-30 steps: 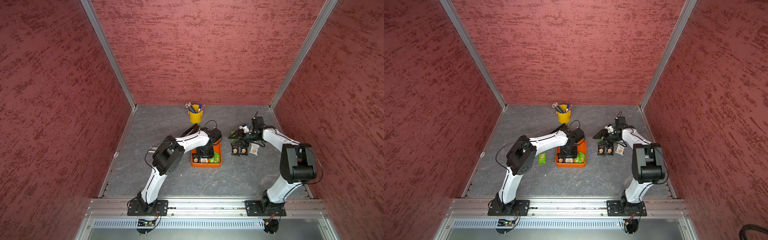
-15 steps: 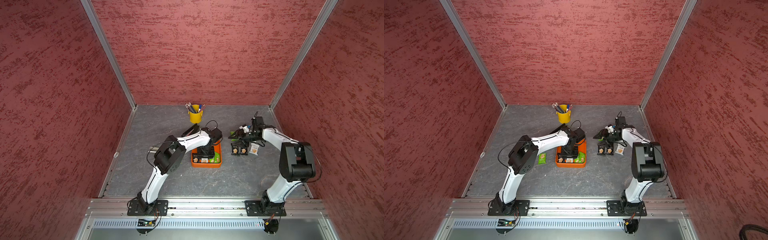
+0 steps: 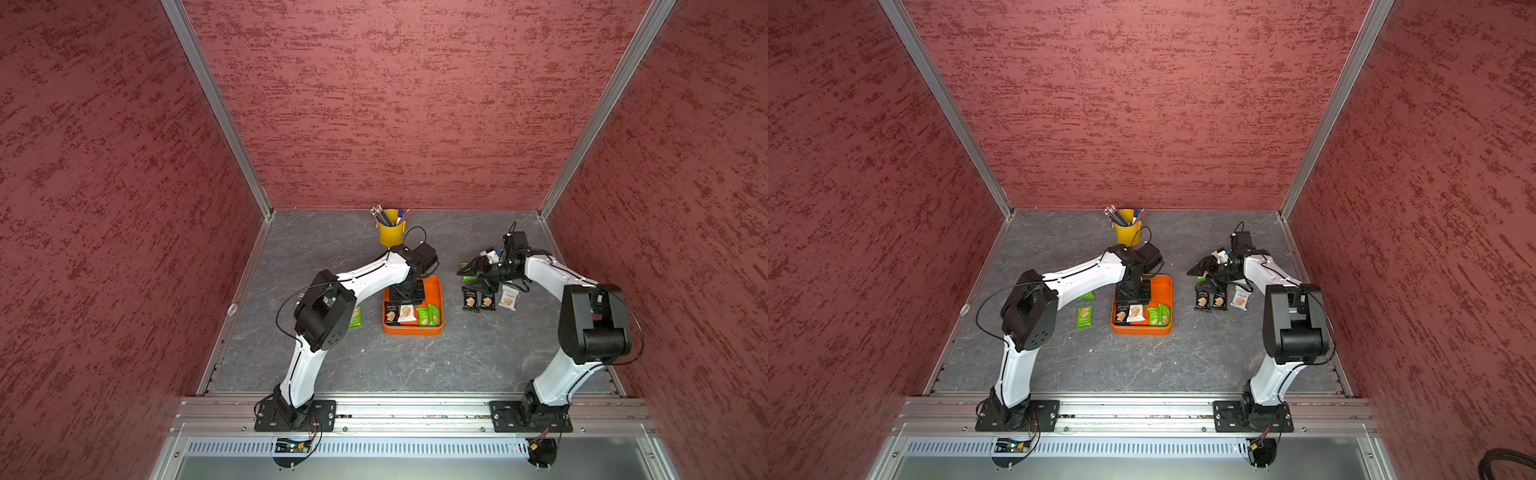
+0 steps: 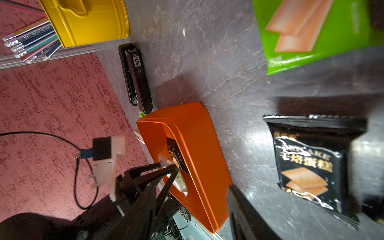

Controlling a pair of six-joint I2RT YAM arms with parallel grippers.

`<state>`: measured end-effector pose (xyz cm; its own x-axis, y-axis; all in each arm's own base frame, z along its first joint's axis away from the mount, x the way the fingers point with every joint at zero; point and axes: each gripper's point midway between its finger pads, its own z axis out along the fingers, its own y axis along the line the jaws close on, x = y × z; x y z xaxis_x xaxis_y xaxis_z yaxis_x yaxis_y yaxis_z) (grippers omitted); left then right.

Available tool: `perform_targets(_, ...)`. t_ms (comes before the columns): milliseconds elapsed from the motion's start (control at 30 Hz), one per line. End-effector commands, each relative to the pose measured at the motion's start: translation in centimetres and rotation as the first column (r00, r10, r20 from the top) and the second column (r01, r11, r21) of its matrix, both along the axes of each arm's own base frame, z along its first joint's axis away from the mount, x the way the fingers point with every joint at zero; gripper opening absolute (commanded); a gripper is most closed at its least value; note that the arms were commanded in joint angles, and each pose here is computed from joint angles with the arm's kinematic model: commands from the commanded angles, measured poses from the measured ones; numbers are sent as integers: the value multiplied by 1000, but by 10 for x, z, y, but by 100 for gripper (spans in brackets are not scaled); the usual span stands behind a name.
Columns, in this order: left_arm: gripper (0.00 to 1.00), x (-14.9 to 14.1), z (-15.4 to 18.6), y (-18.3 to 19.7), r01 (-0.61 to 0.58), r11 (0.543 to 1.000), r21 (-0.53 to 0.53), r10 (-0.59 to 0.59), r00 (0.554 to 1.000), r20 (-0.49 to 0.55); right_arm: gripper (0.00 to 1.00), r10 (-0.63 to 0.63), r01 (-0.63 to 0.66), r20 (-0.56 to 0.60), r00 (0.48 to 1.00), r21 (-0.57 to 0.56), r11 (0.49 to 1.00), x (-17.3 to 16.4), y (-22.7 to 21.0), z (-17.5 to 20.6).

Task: Take the cookies out of the storage box
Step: Pick up the cookie from the storage box, then place the cookie at the center of the board.

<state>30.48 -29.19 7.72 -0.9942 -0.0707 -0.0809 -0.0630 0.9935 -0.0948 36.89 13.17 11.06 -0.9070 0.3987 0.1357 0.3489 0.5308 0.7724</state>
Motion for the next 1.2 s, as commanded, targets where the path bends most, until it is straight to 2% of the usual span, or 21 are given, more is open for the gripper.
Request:
perform_targets(0, 46, 7, 30, 5, 3, 998, -57, 1, 998, 64, 59, -46, 48, 79, 996, -13, 999, 17, -6, 21)
perform_targets(233, 46, 11, 60, 27, -37, 987, -158, 56, 992, 112, 59, -103, 103, 90, 991, 2, 995, 16, -4, 26)
perform_targets(433, 47, 1, 63, 68, -66, 987, -143, 84, 989, 124, 59, -113, 113, 101, 988, 12, 994, 12, 13, 30)
perform_targets(633, 47, -20, 42, 112, -80, 995, -65, 87, 989, 116, 59, -108, 106, 114, 988, 27, 994, 15, 40, 32)
perform_targets(767, 47, -37, 25, 128, -69, 997, -20, 71, 992, 103, 59, -85, 84, 116, 990, 18, 996, 18, 58, 34)
perform_targets(1167, 46, -57, -24, 131, -40, 999, 7, 39, 998, 47, 59, -67, 68, 110, 992, -2, 998, 22, 74, 38)
